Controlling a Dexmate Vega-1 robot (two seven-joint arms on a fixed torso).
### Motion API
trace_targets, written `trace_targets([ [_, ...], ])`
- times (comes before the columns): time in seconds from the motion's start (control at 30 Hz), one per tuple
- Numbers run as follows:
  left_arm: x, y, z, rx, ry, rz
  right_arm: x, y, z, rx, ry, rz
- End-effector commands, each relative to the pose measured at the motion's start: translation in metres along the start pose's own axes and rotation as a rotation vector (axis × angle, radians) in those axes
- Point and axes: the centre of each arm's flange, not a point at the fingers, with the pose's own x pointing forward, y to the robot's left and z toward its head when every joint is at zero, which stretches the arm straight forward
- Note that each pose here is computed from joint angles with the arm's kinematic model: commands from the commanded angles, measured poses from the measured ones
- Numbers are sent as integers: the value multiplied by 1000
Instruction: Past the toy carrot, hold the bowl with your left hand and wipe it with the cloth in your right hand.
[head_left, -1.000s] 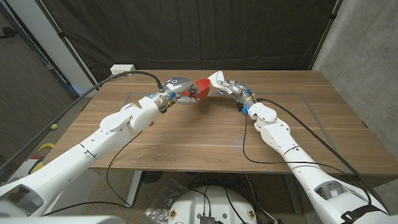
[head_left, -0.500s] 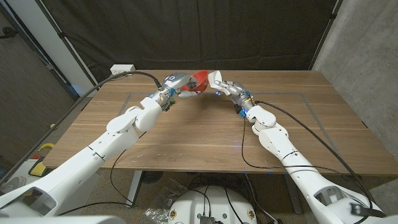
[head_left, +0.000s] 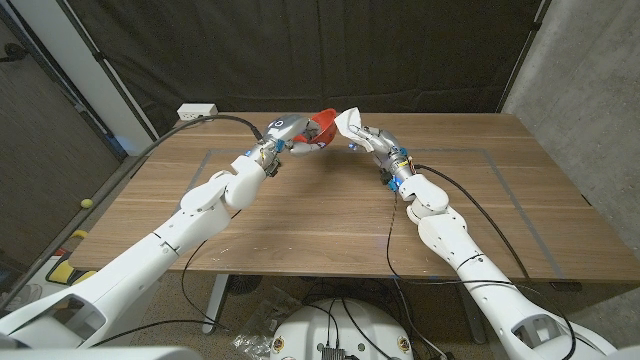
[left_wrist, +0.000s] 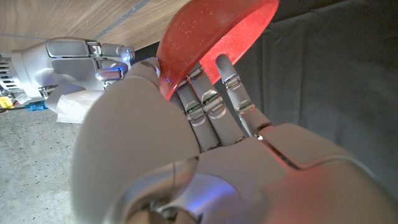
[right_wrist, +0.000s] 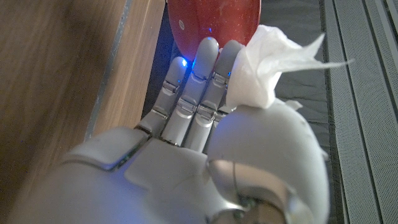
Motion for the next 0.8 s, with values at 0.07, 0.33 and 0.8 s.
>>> trace_targets([
  [0.07, 2, -3, 7, -4, -18, -12, -10, -3, 8, 9, -45, -12],
  [0.33, -4, 0, 8, -3, -17, -11, 0, 2, 9, -5, -47, 6],
  [0.8, -18, 6, 7, -6, -12, 6, 32, 2, -4, 22, -15, -13],
])
